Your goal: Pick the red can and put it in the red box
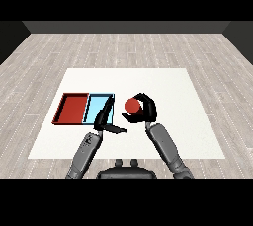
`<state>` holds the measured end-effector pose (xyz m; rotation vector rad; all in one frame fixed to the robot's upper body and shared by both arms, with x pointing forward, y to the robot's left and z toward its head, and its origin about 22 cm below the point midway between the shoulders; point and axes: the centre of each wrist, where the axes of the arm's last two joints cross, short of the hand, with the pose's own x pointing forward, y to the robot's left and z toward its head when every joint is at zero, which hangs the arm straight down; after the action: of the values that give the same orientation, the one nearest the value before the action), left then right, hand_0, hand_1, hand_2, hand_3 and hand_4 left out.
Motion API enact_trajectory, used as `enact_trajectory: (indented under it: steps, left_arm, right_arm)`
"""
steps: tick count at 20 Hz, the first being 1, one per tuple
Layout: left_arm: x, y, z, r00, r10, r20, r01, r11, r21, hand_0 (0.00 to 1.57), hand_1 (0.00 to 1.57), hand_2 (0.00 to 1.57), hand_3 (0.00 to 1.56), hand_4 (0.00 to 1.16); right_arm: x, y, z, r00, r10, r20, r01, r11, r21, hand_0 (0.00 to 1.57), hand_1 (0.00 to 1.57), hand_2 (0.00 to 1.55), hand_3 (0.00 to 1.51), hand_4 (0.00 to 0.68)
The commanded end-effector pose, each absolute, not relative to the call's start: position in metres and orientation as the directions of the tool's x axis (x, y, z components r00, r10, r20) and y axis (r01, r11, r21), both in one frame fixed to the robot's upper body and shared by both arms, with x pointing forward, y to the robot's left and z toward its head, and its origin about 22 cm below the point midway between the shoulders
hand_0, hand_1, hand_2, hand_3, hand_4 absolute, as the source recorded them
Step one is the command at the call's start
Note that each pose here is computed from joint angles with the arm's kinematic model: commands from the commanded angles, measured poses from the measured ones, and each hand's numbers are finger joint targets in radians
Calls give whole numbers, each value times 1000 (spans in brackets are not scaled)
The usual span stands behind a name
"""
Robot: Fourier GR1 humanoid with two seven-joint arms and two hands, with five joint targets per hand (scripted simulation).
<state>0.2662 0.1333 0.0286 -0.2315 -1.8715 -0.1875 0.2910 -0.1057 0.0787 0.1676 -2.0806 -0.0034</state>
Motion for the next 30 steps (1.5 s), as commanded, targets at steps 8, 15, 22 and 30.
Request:
enact_trajectory:
  steps: [8, 15, 22, 30]
  left_arm:
    - [281, 102, 10, -233, 69, 970, 257, 966, -7, 0, 0, 0, 0, 0]
    - [263, 90, 4, -206, 109, 973, 290, 956, -46, 0, 0, 0, 0, 0]
    - [272, 95, -1, -216, 134, 967, 317, 946, -60, 0, 0, 0, 0, 0]
    - [289, 77, 8, -174, 158, 972, 326, 941, -95, 0, 0, 0, 0, 0]
  right_arm:
    - [282, -93, 76, -507, -139, 851, -152, 986, 70, 1462, 1462, 1435, 1392, 653]
    - [290, -89, 67, -508, -152, 848, -186, 980, 64, 1473, 1473, 1441, 1386, 675]
    - [272, -76, 74, -491, -237, 838, -230, 963, 138, 1469, 1469, 1432, 1399, 644]
    - [282, -89, 79, -481, -267, 835, -243, 956, 165, 1513, 1513, 1456, 1422, 656]
